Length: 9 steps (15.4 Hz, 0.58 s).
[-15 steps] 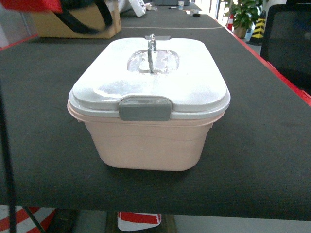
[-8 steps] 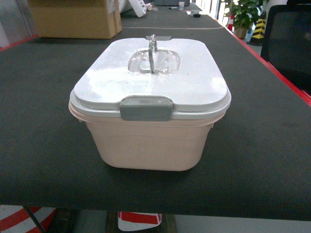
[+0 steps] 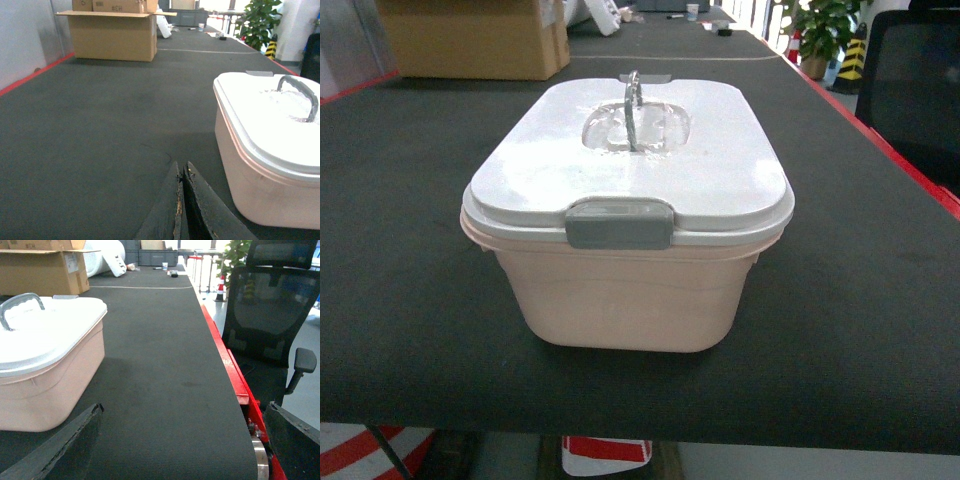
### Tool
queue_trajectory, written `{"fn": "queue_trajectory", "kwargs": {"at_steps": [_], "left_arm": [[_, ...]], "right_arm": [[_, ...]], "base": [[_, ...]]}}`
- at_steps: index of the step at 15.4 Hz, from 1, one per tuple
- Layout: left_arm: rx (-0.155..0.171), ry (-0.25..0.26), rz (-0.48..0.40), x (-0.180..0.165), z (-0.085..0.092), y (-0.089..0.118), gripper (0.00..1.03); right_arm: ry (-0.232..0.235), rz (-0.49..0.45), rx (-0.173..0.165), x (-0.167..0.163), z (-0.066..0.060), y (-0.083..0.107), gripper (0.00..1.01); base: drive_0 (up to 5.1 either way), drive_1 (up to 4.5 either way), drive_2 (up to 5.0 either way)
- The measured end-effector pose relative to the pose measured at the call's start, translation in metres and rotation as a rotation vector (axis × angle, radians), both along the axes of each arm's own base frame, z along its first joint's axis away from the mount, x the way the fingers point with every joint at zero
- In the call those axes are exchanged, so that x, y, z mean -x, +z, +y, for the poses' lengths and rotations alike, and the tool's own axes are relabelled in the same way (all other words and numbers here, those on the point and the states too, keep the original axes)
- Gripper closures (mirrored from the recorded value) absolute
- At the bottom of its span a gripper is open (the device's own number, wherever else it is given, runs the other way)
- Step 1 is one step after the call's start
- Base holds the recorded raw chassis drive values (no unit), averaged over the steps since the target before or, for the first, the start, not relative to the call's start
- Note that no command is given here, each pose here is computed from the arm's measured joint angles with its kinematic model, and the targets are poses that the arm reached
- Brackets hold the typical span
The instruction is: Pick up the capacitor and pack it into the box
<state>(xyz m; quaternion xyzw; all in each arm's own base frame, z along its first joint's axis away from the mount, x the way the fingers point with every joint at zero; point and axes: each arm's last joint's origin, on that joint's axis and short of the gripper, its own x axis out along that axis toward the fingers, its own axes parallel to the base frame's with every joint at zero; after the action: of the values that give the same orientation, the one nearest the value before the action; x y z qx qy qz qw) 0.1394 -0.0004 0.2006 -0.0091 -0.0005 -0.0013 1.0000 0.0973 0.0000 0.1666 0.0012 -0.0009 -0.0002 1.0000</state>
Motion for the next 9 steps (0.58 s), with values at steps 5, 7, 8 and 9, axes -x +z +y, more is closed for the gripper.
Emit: {"fn": "queue_trajectory", "kwargs": {"at_steps": [5,7,8,9], "left_arm": [[-0.002,0.0,0.005,0.015,0.0,-0.018,1.01],[-0.002,0.0,0.006,0.02,0.0,-0.023,1.01],[-0.002,0.0,0.003,0.021,0.0,-0.023,1.01],[-0.002,0.0,0.0,0.023,0.0,-0.025,1.01]], "right_arm": [[0.0,0.0,0.0,0.0,0.0,0.0,0.03],[0.0,0.0,0.0,0.0,0.0,0.0,0.03],[0.0,0.0,0.0,0.0,0.0,0.0,0.03],[0.0,0.0,0.0,0.0,0.0,0.0,0.03]], "base": [[0.0,0.0,0.0],[0.0,0.0,0.0],[0.0,0.0,0.0],[0.0,0.0,0.0]]}}
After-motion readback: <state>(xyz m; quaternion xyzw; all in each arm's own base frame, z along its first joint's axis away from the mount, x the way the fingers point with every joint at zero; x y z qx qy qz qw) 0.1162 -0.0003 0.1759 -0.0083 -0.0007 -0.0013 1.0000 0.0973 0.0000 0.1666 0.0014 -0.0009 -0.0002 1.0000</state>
